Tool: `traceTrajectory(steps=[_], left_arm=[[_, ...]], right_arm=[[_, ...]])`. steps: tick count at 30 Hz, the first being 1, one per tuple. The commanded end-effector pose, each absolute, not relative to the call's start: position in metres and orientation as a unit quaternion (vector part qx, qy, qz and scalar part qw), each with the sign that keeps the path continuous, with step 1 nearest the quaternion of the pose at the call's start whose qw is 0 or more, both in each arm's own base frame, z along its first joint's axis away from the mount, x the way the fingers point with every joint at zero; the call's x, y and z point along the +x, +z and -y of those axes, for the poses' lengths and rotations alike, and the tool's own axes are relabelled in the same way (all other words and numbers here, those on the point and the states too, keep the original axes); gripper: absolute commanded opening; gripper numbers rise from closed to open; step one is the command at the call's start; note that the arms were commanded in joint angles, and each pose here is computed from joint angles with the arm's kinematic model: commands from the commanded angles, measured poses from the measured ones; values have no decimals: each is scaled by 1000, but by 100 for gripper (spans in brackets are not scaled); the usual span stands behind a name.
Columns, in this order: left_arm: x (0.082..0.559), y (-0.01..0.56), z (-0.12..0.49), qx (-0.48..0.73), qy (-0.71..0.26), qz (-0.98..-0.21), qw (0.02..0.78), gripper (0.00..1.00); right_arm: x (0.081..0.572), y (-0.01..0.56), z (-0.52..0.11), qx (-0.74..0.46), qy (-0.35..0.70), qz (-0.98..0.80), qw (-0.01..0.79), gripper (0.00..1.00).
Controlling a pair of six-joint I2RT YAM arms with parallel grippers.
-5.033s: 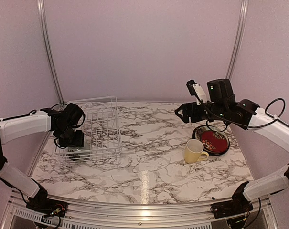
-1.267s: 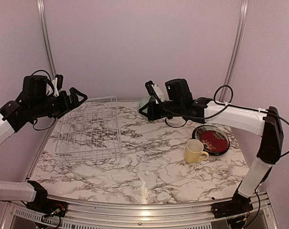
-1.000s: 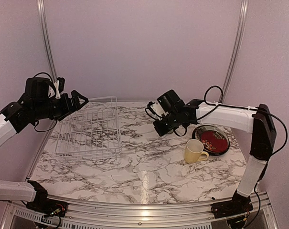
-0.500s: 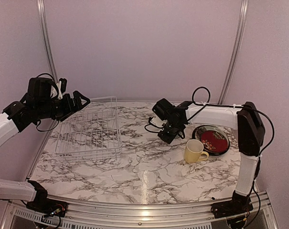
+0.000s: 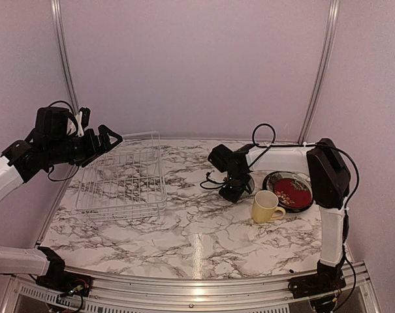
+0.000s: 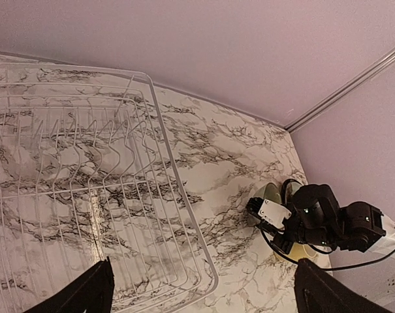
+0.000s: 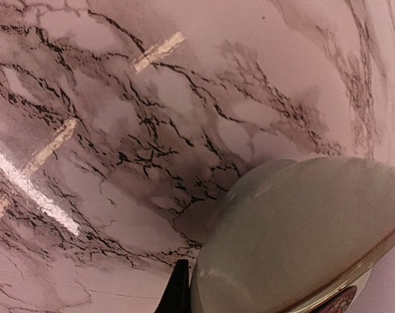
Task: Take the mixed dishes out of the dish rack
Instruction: Place the bowl at the center of the board, then reset both arms
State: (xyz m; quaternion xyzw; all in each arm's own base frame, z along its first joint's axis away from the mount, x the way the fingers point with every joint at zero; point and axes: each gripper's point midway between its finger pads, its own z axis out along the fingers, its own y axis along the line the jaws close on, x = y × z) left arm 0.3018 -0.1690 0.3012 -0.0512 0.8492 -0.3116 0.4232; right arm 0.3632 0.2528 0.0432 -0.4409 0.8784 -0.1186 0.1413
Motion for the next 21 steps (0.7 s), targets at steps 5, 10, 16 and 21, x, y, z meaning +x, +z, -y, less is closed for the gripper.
traceTrajectory(steps=[5, 10, 16, 21], left_arm=[[294, 303, 162, -47, -299, -851, 429, 99], [293, 304, 160, -49, -298, -849, 434, 99], [294, 307, 156, -53, -292, -847, 441, 99], [294, 324, 148, -51, -280, -835, 471, 99]], right_arm=[[377, 57, -252, -427, -132, -880, 160, 24], [380, 79, -258, -413, -115, -883, 191, 46], [375, 135, -267, -390, -74, -879, 263, 59], [356, 205, -260, -346, -22, -866, 360, 76]])
